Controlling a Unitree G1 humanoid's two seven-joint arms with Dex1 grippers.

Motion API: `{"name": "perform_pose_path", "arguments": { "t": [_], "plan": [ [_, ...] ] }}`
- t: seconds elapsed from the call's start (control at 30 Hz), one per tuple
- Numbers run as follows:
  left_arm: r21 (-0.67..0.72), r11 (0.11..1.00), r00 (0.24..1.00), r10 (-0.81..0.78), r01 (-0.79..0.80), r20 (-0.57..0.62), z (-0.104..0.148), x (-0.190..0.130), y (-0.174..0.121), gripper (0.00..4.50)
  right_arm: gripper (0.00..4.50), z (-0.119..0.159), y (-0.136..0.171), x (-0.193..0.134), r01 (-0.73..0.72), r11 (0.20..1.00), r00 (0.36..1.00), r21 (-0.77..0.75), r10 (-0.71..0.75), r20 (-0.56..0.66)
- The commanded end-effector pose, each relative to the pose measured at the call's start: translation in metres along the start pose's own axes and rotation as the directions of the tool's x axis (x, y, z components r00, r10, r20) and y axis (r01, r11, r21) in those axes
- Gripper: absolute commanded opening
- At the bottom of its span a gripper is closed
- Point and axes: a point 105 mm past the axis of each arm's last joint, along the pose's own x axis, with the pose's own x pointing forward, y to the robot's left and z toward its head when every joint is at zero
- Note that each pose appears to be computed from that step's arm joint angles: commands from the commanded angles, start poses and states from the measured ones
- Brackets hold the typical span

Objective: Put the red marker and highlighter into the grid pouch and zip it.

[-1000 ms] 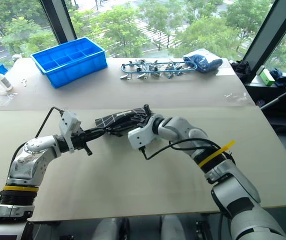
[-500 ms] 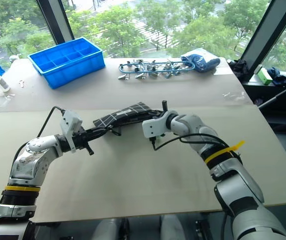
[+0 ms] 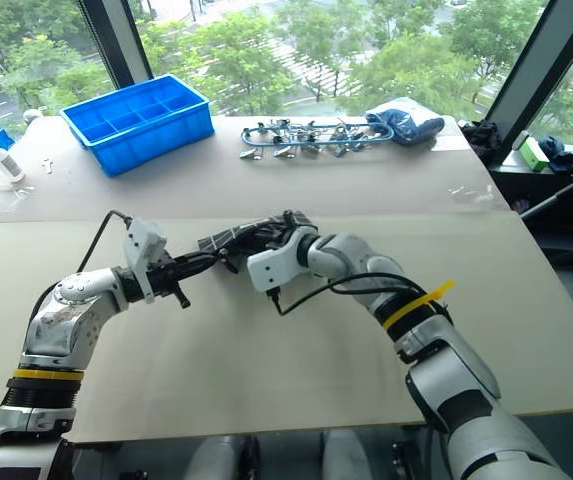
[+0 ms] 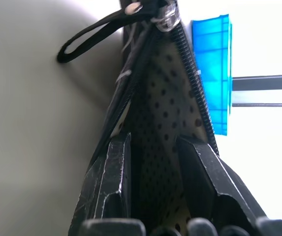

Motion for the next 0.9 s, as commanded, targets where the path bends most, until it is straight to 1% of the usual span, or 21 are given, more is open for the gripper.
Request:
{"name": "perform_pose_path", "arguments": {
  "t": [0.03, 0.1, 0.13, 0.2, 0.27, 0.3, 0.33, 0.37, 0.4, 0.47, 0.53, 0.63, 0.7, 0.77, 0.9],
  "plan": [
    [0.025, 1.000, 0.999, -0.006, 0.005, 0.044, 0.012, -0.001, -0.001, 0.00, 1.66, 0.005, -0.054, -0.021, 0.126, 0.986, 0.989, 0.109, -0.133, 0.066],
    [0.024, 1.000, 0.999, -0.004, 0.003, 0.043, 0.011, -0.001, -0.001, 0.00, 1.66, 0.003, -0.063, -0.031, 0.128, 0.973, 0.987, 0.193, -0.144, 0.072],
    [0.025, 1.000, 0.999, -0.002, 0.001, 0.042, 0.011, -0.002, -0.001, 0.00, 1.66, 0.001, -0.068, -0.039, 0.115, 0.946, 0.986, 0.304, -0.145, 0.078],
    [0.025, 1.000, 0.999, 0.005, -0.006, 0.039, 0.011, -0.003, 0.000, 0.00, 1.66, -0.006, -0.069, -0.062, 0.047, 0.825, 0.990, 0.563, -0.115, 0.086],
    [0.025, 1.000, 0.999, 0.010, -0.011, 0.037, 0.011, -0.004, 0.001, 0.00, 1.66, -0.007, -0.064, -0.077, -0.007, 0.719, 0.992, 0.695, -0.084, 0.097],
    [0.025, 1.000, 0.999, 0.014, -0.015, 0.036, 0.010, -0.005, 0.001, 0.00, 1.66, -0.010, -0.059, -0.085, -0.018, 0.652, 0.994, 0.758, -0.068, 0.083],
    [0.025, 1.000, 0.999, 0.017, -0.017, 0.034, 0.010, -0.006, 0.001, 0.00, 1.66, -0.010, -0.055, -0.091, -0.027, 0.602, 0.996, 0.798, -0.052, 0.073],
    [0.024, 1.000, 0.999, 0.018, -0.019, 0.033, 0.010, -0.007, 0.001, 0.00, 1.66, -0.010, -0.051, -0.095, -0.034, 0.567, 0.997, 0.823, -0.038, 0.067],
    [0.024, 0.999, 0.999, 0.021, -0.022, 0.032, 0.009, -0.008, 0.001, 0.00, 1.66, -0.011, -0.045, -0.100, -0.032, 0.516, 0.999, 0.856, -0.015, 0.046],
    [0.023, 0.999, 0.999, 0.028, -0.029, 0.028, 0.009, -0.010, 0.002, 0.00, 1.66, -0.013, -0.032, -0.109, -0.012, 0.455, 1.000, 0.890, 0.030, -0.001],
    [0.021, 0.999, 0.999, 0.036, -0.036, 0.024, 0.008, -0.012, 0.003, 0.00, 1.66, -0.020, -0.021, -0.116, 0.054, 0.397, 0.993, 0.916, 0.075, -0.091],
    [0.019, 0.999, 0.999, 0.039, -0.039, 0.020, 0.006, -0.015, 0.002, 0.00, 1.66, -0.021, -0.001, -0.120, 0.105, 0.362, 0.971, 0.926, 0.162, -0.174],
    [0.020, 0.999, 0.999, 0.040, -0.041, 0.017, 0.006, -0.016, 0.002, 0.00, 1.66, -0.015, 0.011, -0.117, 0.103, 0.357, 0.961, 0.929, 0.204, -0.185],
    [0.020, 0.999, 0.999, 0.041, -0.041, 0.017, 0.006, -0.015, 0.002, 0.00, 1.66, -0.017, 0.020, -0.111, 0.140, 0.351, 0.944, 0.926, 0.236, -0.232],
    [0.021, 0.999, 0.999, 0.037, -0.038, 0.020, 0.007, -0.014, 0.001, 0.00, 1.66, -0.028, 0.031, -0.100, 0.225, 0.312, 0.910, 0.923, 0.271, -0.314]
  ]
}}
